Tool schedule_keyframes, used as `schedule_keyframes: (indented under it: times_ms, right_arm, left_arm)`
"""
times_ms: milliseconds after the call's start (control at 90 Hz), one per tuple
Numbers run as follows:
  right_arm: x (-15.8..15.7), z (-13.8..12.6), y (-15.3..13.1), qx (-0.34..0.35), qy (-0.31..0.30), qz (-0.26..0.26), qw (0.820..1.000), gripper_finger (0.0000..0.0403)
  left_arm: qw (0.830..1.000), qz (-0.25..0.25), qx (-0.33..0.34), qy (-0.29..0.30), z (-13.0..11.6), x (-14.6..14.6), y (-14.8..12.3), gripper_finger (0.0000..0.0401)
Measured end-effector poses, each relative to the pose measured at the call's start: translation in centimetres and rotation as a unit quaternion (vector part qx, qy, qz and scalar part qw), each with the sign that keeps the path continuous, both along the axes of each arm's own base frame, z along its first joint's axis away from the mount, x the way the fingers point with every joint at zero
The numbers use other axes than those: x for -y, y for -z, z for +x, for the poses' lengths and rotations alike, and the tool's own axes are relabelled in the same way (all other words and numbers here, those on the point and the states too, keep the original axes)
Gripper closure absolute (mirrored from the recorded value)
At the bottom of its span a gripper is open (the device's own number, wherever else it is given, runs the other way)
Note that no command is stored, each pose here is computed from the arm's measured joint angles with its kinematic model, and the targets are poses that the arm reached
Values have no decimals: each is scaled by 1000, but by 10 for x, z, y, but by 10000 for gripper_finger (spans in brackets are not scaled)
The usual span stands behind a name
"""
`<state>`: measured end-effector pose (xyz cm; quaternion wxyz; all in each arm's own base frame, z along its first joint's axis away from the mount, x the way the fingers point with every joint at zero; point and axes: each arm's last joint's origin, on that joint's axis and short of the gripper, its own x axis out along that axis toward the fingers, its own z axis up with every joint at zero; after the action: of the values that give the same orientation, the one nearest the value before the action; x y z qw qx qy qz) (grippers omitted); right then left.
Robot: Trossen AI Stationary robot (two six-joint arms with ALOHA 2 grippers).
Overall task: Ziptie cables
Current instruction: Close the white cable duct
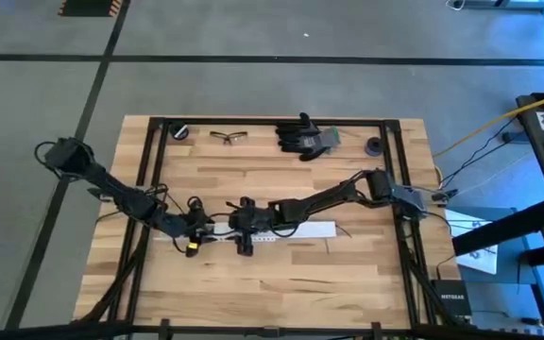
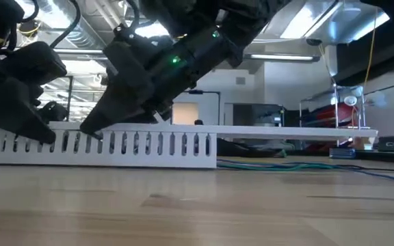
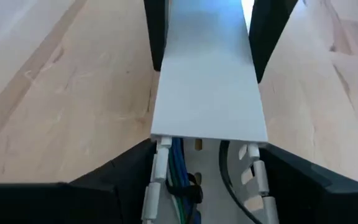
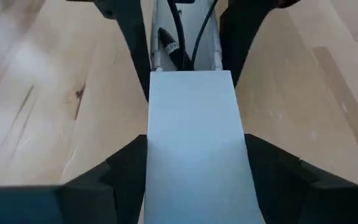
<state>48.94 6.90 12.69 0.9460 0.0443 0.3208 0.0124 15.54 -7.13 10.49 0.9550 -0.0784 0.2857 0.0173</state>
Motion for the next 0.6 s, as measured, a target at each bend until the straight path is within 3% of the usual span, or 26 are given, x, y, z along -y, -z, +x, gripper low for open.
schedule_keyframes:
  times_ms: [456, 600]
  right_arm:
    - [-3, 20, 20, 112, 4, 33, 993, 184]
    - [-3, 20, 21, 104, -1, 24, 994, 184]
  left_arm:
    - [1000, 6, 11, 10, 6, 1, 2, 167]
    - [1000, 12, 13, 9, 9, 0, 3, 167]
